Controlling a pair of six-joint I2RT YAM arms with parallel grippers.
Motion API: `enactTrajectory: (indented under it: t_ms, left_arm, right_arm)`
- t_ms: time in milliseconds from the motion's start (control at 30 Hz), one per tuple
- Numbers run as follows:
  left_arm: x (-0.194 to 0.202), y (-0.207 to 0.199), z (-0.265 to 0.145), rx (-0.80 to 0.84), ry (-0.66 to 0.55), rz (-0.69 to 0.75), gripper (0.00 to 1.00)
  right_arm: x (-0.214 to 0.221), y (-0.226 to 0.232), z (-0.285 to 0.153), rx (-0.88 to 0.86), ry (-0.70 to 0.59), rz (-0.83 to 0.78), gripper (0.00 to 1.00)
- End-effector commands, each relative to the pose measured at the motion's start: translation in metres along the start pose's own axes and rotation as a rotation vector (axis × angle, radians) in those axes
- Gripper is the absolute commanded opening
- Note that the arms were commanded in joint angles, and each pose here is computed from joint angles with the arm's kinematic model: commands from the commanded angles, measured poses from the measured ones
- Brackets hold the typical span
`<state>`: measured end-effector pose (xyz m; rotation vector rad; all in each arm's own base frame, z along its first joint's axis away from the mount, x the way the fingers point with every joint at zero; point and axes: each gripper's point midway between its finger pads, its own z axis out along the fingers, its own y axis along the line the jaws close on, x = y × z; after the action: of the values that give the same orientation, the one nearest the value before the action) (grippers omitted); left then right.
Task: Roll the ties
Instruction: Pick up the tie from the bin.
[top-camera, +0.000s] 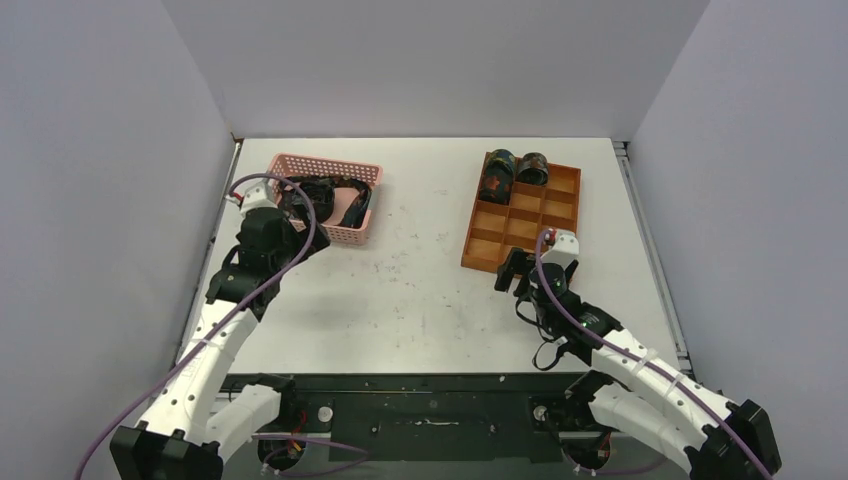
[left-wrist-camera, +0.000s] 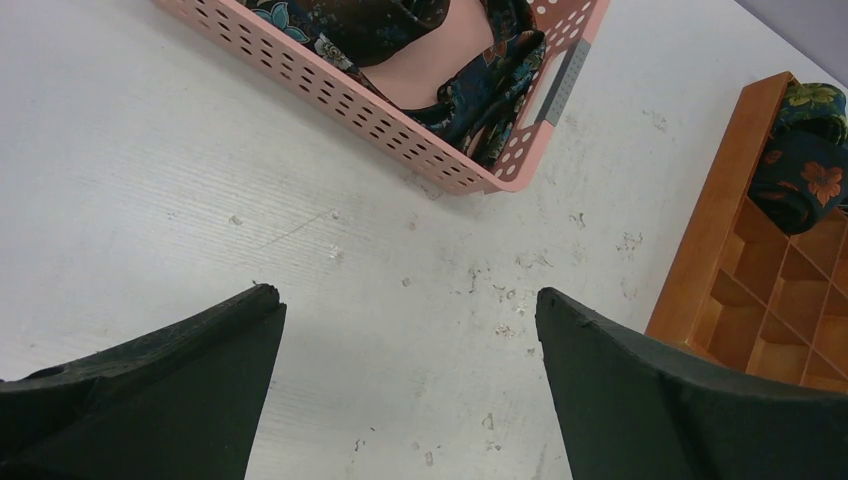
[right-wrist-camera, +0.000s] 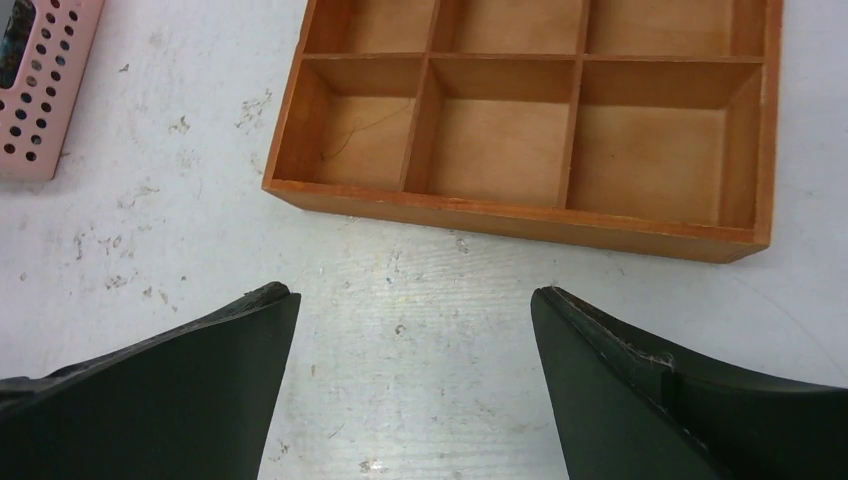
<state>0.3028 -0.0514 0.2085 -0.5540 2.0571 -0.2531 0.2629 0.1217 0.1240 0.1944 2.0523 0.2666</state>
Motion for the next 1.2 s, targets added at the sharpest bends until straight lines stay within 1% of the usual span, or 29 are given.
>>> enactTrajectory:
  t_ms: [0,133,200,267,333,367,400,467,533,600,633,700,733,833,900,967,1067,1167]
  left_arm:
    - [-0.017,-0.009,-0.006,0.035,-0.078,0.01,0.96]
    - [-0.02,-0.007,-0.009,0.039,-0.1,0.052,0.96]
    - [-0.029,-0.002,-0.014,0.028,-0.133,0.022,0.96]
    - [-0.046,-0.009,-0.023,0.081,-0.205,-0.049,0.96]
    - [-0.065,-0.026,-0.03,0.184,-0.293,-0.081,0.96]
    - [-0.075,-0.032,-0.029,0.208,-0.334,-0.096,0.96]
    - [-0.083,-0.035,-0.021,0.205,-0.348,-0.109,0.96]
    - [-0.098,-0.04,0.003,0.19,-0.319,-0.125,0.96]
    - [-0.106,-0.036,0.037,0.154,-0.222,-0.162,0.97]
    - [-0.108,-0.032,0.069,0.119,-0.138,-0.182,1.0]
    - [-0.107,-0.029,0.084,0.089,-0.113,-0.172,0.95]
    - [-0.106,-0.03,0.109,0.076,-0.085,-0.12,0.84]
    - [-0.104,-0.028,0.122,0.059,-0.064,-0.087,0.81]
    - [-0.094,-0.019,0.159,-0.01,0.016,0.012,0.8]
    - [-0.085,-0.016,0.179,-0.026,0.071,0.07,0.77]
    - [-0.078,-0.017,0.193,-0.033,0.103,0.129,0.77]
    - [-0.069,-0.016,0.205,-0.097,0.119,0.233,0.83]
    - [-0.052,-0.003,0.219,-0.203,0.194,0.262,0.85]
  right_arm:
    - [-0.028,-0.004,-0.004,0.017,-0.114,0.069,0.9]
    - [-0.027,0.009,-0.005,-0.039,-0.065,0.007,0.9]
    - [-0.023,0.017,-0.004,-0.084,-0.045,-0.014,0.9]
    - [-0.018,0.023,-0.003,-0.123,-0.032,-0.018,0.9]
    - [-0.014,0.027,-0.003,-0.148,-0.023,-0.02,0.9]
    - [-0.011,0.028,-0.002,-0.158,-0.014,-0.022,0.9]
    - [-0.007,0.032,-0.001,-0.177,-0.001,-0.023,0.9]
    - [-0.001,0.035,0.001,-0.193,0.023,-0.024,0.9]
    - [0.005,0.039,0.002,-0.212,0.044,-0.022,0.9]
    - [0.011,0.042,0.003,-0.226,0.06,-0.02,0.9]
    - [0.014,0.043,0.004,-0.23,0.067,-0.02,0.9]
    - [0.017,0.043,0.005,-0.233,0.077,-0.021,0.9]
    - [0.018,0.043,0.006,-0.229,0.082,-0.026,0.9]
    - [0.022,0.044,0.008,-0.233,0.093,-0.03,0.9]
    - [0.029,0.046,0.009,-0.244,0.119,-0.036,0.9]
    - [0.034,0.047,0.01,-0.247,0.139,-0.043,0.9]
    - [0.039,0.046,0.011,-0.246,0.154,-0.048,0.9]
    - [0.038,0.048,0.013,-0.253,0.145,-0.051,0.9]
